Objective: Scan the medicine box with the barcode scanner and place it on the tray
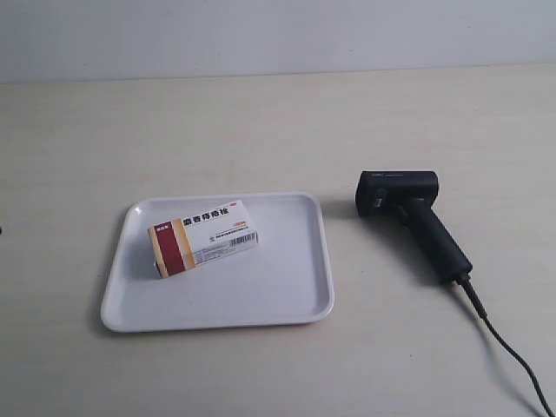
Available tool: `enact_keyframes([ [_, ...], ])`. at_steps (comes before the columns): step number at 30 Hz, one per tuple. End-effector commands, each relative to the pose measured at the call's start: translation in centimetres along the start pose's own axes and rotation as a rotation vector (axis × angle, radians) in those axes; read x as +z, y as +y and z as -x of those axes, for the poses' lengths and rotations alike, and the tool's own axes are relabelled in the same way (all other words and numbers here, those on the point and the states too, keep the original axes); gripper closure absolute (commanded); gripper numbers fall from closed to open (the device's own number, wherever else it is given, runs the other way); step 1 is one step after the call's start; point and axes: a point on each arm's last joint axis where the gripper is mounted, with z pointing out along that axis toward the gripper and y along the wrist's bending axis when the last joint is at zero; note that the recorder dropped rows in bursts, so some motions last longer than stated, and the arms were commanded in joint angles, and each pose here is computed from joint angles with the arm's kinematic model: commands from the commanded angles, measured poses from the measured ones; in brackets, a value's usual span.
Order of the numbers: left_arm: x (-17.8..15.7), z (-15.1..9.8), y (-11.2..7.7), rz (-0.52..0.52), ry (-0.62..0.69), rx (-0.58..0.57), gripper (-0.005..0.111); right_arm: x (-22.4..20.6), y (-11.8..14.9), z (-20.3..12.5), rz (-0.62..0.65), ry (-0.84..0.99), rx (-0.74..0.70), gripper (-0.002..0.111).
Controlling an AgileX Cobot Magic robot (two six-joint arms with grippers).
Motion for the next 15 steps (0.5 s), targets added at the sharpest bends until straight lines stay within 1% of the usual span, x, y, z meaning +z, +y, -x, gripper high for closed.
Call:
enact_keyframes([
  [1,-0.7,-0.2,-0.2,0.015,-0.048,0.006,0.104,-0.1,0.0,0.1,-0.001,-0.013,-0.006,0.108],
  [5,-0.9,-0.2,-0.1,0.034,-0.052,0.046,0.104,-0.1,0.0,0.1,-0.001,-0.013,-0.006,0.108],
  [7,-1.1,-0.5,0.6,0.116,-0.049,0.067,0.104,-0.1,0.0,0.1,-0.001,-0.013,-0.006,0.108],
  [8,-1.3,-0.8,0.9,0.16,-0.055,0.053,0.104,-0.1,0.0,0.1,-0.001,-0.013,-0.006,0.108],
  [11,-2.3,-2.2,2.0,0.335,-0.083,-0.023,0.104,-0.1,0.0,0.1,-0.001,-0.013,-0.006,0.108],
  [13,-3.2,-2.1,2.5,0.433,-0.14,-0.018,0.104,-0.1,0.0,0.1,-0.001,-0.013,-0.006,0.108],
  [15,-3.8,-2.0,2.7,0.5,-0.185,-0.013,0.104,-0.1,0.0,0.1,-0.001,-0.013,-0.006,0.108],
])
